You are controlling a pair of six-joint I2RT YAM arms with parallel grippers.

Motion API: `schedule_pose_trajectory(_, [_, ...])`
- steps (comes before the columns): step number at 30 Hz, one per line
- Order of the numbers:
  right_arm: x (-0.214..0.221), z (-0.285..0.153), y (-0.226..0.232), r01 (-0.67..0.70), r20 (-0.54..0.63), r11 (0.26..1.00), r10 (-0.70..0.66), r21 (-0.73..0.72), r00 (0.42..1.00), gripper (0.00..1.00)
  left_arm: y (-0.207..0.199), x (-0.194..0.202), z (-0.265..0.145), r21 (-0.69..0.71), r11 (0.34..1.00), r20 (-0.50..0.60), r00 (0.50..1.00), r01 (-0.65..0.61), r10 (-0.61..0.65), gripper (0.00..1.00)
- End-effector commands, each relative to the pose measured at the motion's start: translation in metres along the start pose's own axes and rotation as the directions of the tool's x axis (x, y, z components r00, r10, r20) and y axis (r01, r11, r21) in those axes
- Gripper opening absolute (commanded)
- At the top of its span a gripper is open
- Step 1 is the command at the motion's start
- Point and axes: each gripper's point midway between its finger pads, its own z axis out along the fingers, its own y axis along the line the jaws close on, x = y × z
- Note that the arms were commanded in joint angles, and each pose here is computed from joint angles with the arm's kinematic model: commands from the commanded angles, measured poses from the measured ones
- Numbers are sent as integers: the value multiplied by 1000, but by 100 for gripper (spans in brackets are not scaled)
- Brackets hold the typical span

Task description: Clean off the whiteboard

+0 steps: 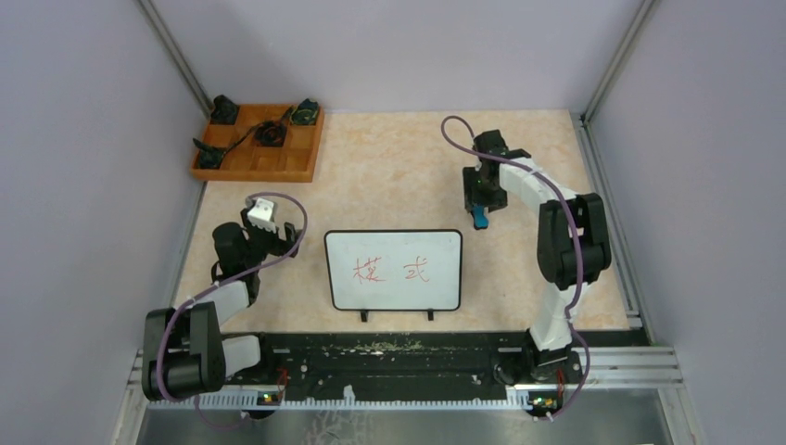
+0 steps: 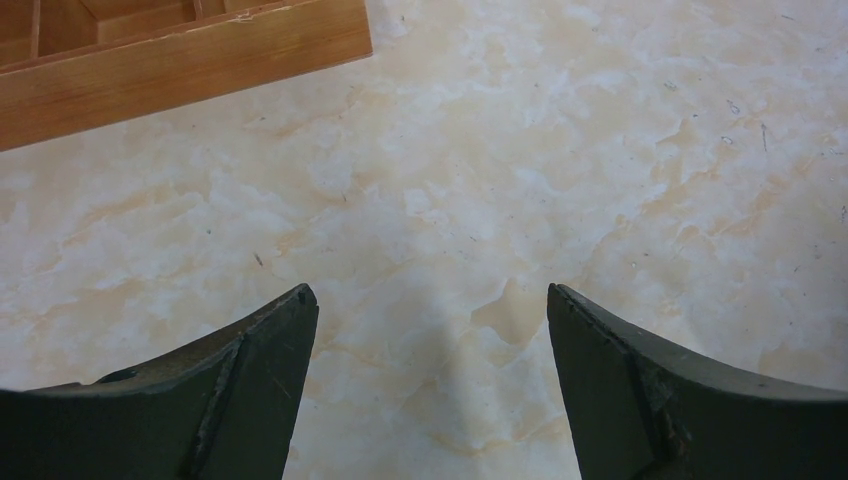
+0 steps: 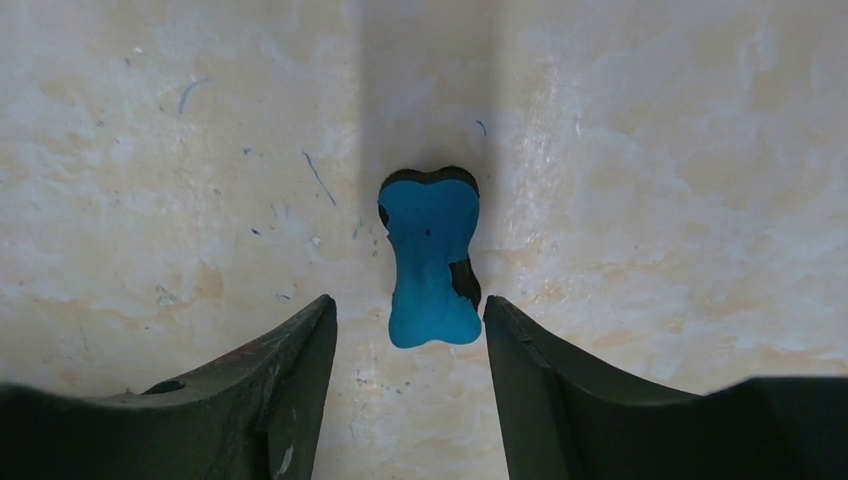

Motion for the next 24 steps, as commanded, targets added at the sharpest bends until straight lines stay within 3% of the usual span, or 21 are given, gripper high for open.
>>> schedule_pose_trajectory(1, [3, 5, 0, 9, 12, 1000, -9, 21, 1000, 56, 2, -3, -1, -2, 1000, 11, 1000, -5, 5, 89])
schedule_pose_trajectory(18, [8, 32, -1, 7, -13, 1000, -7, 27, 1000, 44, 3, -3, -1, -3, 1000, 9, 1000, -2, 2, 89])
schedule_pose_trajectory(21, [9, 35, -1, 10, -19, 1000, -9, 30, 1000, 39, 3, -3, -1, -4, 1000, 10, 1000, -2, 2, 89])
schedule_pose_trajectory(24, [10, 37, -2, 7, -21, 999, -6, 41, 1000, 27, 3, -3, -1, -1, 1000, 10, 1000, -2, 2, 89])
